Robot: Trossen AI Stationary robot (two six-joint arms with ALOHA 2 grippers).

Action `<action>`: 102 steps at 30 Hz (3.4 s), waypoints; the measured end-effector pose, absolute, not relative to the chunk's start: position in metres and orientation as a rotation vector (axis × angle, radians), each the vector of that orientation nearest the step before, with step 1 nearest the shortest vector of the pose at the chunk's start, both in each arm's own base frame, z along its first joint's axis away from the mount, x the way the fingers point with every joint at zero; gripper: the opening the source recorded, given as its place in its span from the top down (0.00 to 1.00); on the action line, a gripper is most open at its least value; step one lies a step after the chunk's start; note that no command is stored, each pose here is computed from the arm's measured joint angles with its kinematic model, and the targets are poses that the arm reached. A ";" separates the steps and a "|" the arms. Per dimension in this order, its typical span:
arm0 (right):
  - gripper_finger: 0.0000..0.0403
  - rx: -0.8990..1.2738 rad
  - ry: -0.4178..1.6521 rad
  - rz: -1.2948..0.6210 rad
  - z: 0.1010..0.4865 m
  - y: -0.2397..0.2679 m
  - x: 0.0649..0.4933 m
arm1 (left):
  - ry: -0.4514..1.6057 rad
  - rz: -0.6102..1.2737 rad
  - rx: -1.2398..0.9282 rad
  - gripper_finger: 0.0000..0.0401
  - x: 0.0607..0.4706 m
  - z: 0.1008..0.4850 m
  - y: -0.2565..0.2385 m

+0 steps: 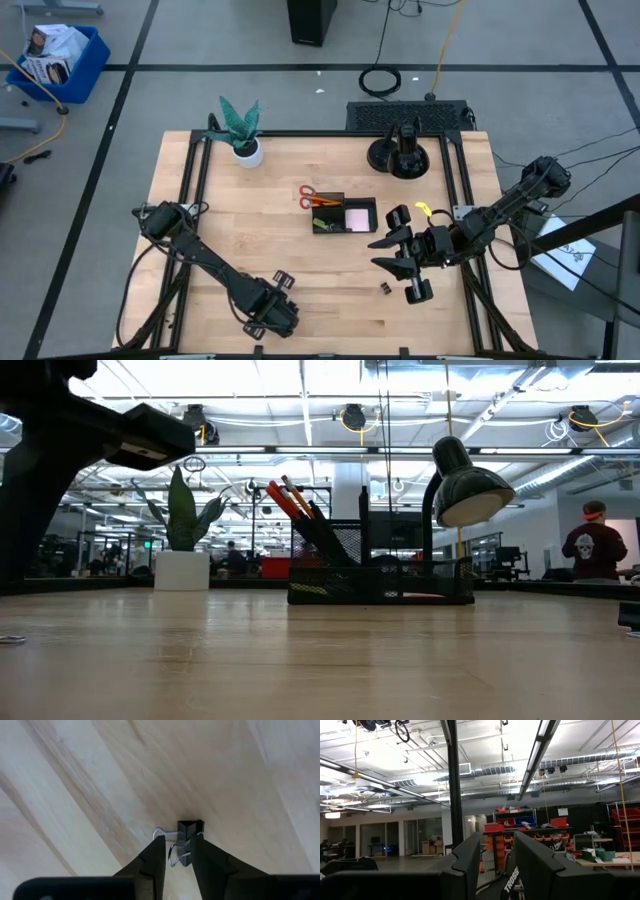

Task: Pick and place office supplies into organizer
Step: Put the left black binder clip into the desk organizer

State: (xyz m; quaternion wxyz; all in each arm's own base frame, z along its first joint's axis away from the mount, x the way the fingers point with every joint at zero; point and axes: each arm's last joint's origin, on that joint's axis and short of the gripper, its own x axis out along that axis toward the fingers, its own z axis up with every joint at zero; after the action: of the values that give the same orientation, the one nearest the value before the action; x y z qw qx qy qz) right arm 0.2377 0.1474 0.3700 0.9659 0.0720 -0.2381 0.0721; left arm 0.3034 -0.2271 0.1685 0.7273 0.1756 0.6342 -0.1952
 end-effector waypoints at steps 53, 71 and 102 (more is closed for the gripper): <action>0.73 0.148 -0.481 0.147 0.370 0.147 0.238 | 1.442 -0.481 0.284 0.98 0.303 0.166 -0.226; 0.73 0.149 -0.481 0.147 0.370 0.147 0.238 | 1.463 -0.335 0.250 1.00 0.314 0.182 -0.212; 0.73 0.192 -0.571 0.140 0.381 0.142 0.230 | 0.973 0.252 0.199 1.00 0.395 0.313 -0.126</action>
State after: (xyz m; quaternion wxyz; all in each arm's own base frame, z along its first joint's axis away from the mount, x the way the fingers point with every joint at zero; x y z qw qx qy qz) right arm 0.2298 0.1422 0.3813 0.9525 0.0942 -0.2812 0.0689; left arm 0.3953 -0.1262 0.3133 0.8715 0.0950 0.4657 0.1207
